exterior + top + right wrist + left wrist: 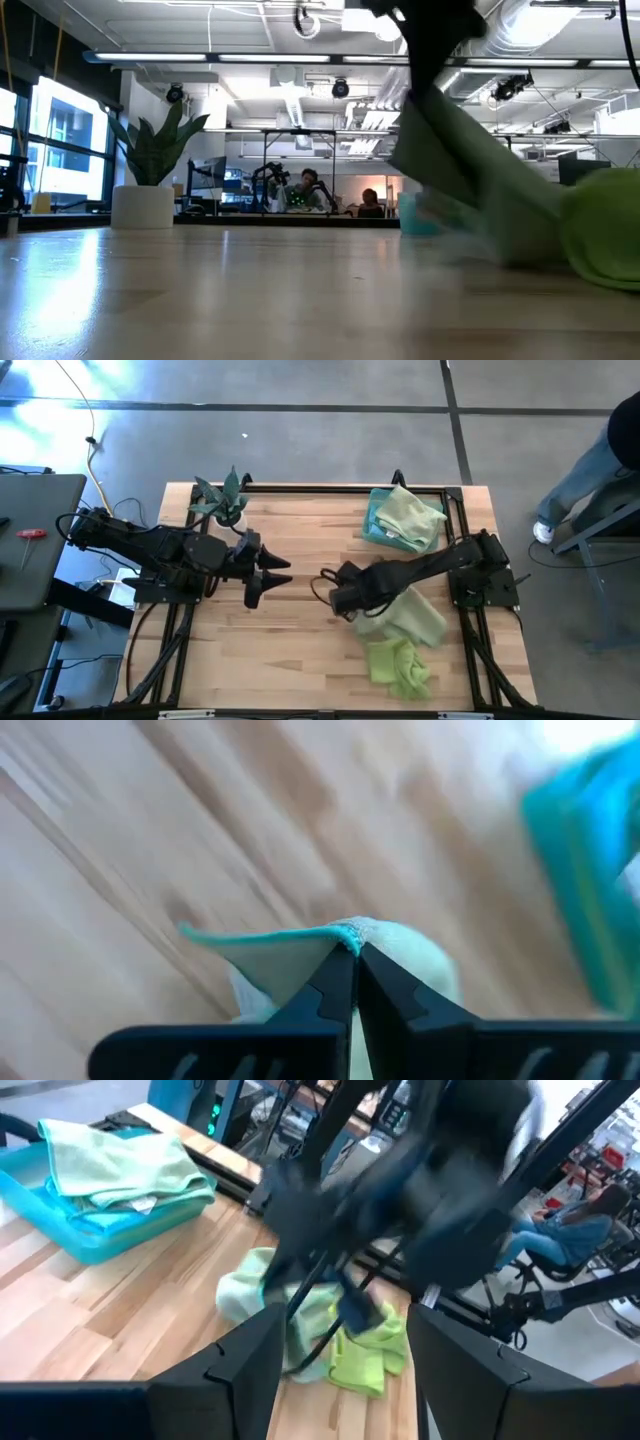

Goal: Fold microfiber towels
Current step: Fold the green microfiber cloth

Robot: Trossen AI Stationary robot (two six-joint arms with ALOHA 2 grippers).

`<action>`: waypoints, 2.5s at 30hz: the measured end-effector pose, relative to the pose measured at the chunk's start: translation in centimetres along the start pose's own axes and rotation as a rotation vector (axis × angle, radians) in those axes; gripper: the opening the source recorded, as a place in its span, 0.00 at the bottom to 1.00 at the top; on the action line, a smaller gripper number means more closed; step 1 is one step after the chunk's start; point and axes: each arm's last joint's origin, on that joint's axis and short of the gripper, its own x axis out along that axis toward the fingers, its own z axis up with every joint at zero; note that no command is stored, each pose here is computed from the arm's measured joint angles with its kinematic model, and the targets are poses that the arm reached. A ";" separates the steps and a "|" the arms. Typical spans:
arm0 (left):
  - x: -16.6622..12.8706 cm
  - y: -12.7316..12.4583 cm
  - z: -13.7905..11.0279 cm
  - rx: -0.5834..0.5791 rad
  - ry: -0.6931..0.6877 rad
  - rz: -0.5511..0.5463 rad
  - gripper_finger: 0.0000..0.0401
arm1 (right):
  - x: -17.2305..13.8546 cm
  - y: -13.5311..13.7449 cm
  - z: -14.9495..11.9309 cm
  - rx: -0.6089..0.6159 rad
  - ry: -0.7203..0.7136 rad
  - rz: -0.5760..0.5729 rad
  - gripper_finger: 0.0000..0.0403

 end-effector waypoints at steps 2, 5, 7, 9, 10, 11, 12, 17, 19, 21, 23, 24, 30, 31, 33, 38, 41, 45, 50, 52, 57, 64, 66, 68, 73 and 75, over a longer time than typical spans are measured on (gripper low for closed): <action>0.0 0.1 -0.2 0.006 0.017 0.007 0.50 | -2.4 -0.3 1.1 0.006 -0.085 0.011 0.00; -0.1 0.1 -0.5 0.026 0.045 0.013 0.50 | -5.8 -1.0 2.5 0.019 -0.201 0.029 0.00; 0.0 -0.1 -0.8 0.079 0.062 0.012 0.50 | -7.8 -1.5 3.1 0.027 -0.269 0.045 0.00; 0.3 -0.4 -1.2 0.183 0.080 0.002 0.50 | -9.5 -2.0 3.8 0.038 -0.334 0.068 0.00; 0.4 -0.5 -1.4 0.245 0.088 -0.005 0.50 | -10.2 -2.3 4.1 0.045 -0.356 0.080 0.00; 0.5 -0.7 -1.6 0.302 0.093 -0.012 0.50 | -10.7 -2.6 4.3 0.054 -0.374 0.094 0.00; 0.7 -0.8 -1.7 0.351 0.092 -0.017 0.50 | -11.2 -2.8 4.5 0.058 -0.386 0.102 0.00; 2.1 -1.3 -1.9 0.452 0.043 0.033 0.50 | -12.3 -3.8 5.5 0.084 -0.432 0.127 0.00; 2.9 -1.2 -2.0 0.476 0.025 0.067 0.50 | -12.4 -3.9 5.9 0.095 -0.443 0.133 0.00; 3.7 -1.2 -1.9 0.492 0.000 0.089 0.50 | -12.3 -3.9 6.1 0.103 -0.453 0.143 0.00; 4.4 -1.1 -1.8 0.500 -0.027 0.126 0.50 | -12.1 -3.9 6.2 0.093 -0.445 0.147 0.00; 4.6 -1.0 -1.6 0.491 -0.055 0.145 0.50 | -12.1 -3.9 6.3 0.093 -0.445 0.150 0.00; 5.2 -0.5 -0.4 0.388 -0.150 0.168 0.50 | -12.1 -4.0 6.5 0.106 -0.465 0.143 0.00; 5.2 -0.4 -0.3 0.379 -0.155 0.172 0.50 | -12.1 -4.0 6.6 0.108 -0.467 0.144 0.00; 5.3 -0.3 -0.2 0.377 -0.155 0.178 0.50 | -12.1 -4.0 6.6 0.110 -0.469 0.145 0.00; 6.1 0.2 -0.2 0.376 -0.139 0.164 0.50 | -12.2 -3.9 7.1 0.100 -0.500 0.159 0.00; 7.3 0.9 -0.8 0.403 -0.095 0.194 0.50 | -12.4 -3.7 7.3 0.089 -0.526 0.178 0.00; 8.0 1.3 -1.0 0.386 -0.071 0.207 0.50 | -12.5 -3.7 7.4 0.077 -0.534 0.180 0.00; 7.5 1.1 -1.0 0.385 -0.112 0.288 0.47 | -12.4 -3.8 7.2 0.064 -0.517 0.167 0.00; 7.1 0.9 -0.7 0.397 -0.124 0.272 0.42 | -12.3 -3.8 7.2 0.063 -0.516 0.162 0.00; 7.1 0.9 -0.8 0.397 -0.051 0.127 0.20 | -12.3 -3.8 7.2 0.064 -0.519 0.158 0.00; 7.5 1.4 -0.6 0.334 -0.028 0.088 0.02 | -12.3 -3.8 7.2 0.060 -0.519 0.157 0.00; 7.5 1.6 -0.6 0.333 -0.027 0.094 0.05 | -12.3 -3.8 7.2 0.060 -0.519 0.157 0.00; 7.5 1.6 -0.7 0.331 -0.017 0.106 0.05 | -12.3 -3.8 7.2 0.061 -0.519 0.158 0.00; 7.4 1.9 -0.9 0.310 -0.009 0.150 0.01 | -12.3 -3.7 7.2 0.031 -0.517 0.157 0.00; 7.4 1.8 -0.8 0.309 -0.005 0.134 0.01 | -12.4 -3.7 7.1 0.013 -0.514 0.159 0.02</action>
